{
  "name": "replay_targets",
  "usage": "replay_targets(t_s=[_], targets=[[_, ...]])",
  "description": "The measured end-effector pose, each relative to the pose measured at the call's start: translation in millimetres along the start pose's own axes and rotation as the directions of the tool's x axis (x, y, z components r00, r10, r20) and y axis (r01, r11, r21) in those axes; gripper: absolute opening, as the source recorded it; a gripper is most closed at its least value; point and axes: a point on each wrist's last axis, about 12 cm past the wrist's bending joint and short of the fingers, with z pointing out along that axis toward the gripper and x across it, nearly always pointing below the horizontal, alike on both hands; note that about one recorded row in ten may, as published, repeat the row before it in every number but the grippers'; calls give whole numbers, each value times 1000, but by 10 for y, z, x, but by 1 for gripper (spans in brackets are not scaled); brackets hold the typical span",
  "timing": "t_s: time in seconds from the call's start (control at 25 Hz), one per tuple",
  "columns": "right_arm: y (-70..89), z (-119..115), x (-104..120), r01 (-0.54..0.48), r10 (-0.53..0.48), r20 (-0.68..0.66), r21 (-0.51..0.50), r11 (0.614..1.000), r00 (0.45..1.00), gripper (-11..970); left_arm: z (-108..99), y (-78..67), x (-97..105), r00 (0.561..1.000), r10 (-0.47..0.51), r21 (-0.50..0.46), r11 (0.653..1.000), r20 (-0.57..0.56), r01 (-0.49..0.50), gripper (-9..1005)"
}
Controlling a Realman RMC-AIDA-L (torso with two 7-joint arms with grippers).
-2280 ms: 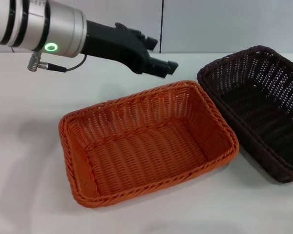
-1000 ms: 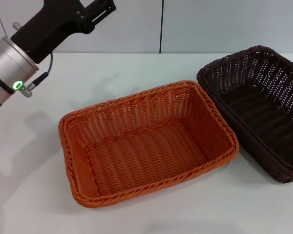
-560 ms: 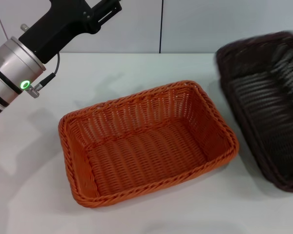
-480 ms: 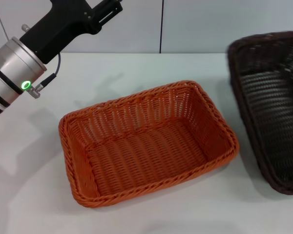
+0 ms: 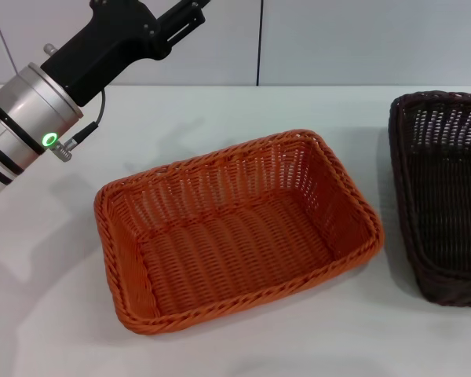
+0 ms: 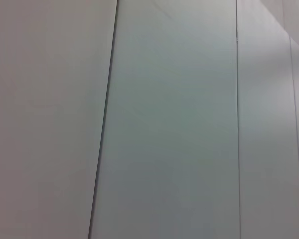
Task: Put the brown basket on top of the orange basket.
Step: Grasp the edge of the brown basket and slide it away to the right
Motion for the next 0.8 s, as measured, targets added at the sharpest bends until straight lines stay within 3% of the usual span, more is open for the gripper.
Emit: replay_targets(t_s=[0.16, 0.44, 0.8], targets=[[11, -104, -2, 14, -14, 59, 2, 1000, 998, 623, -8, 10, 23, 1000, -7, -6, 1000, -9, 7, 782], [-2, -92, -26, 22, -22, 37, -10, 1000, 999, 621, -21, 22, 30, 1000, -14, -17, 1000, -6, 14, 781], [-12, 89, -47, 29, -30, -18, -51, 998, 999, 622, -54, 29, 68, 999, -34, -31, 999, -8, 33, 781]])
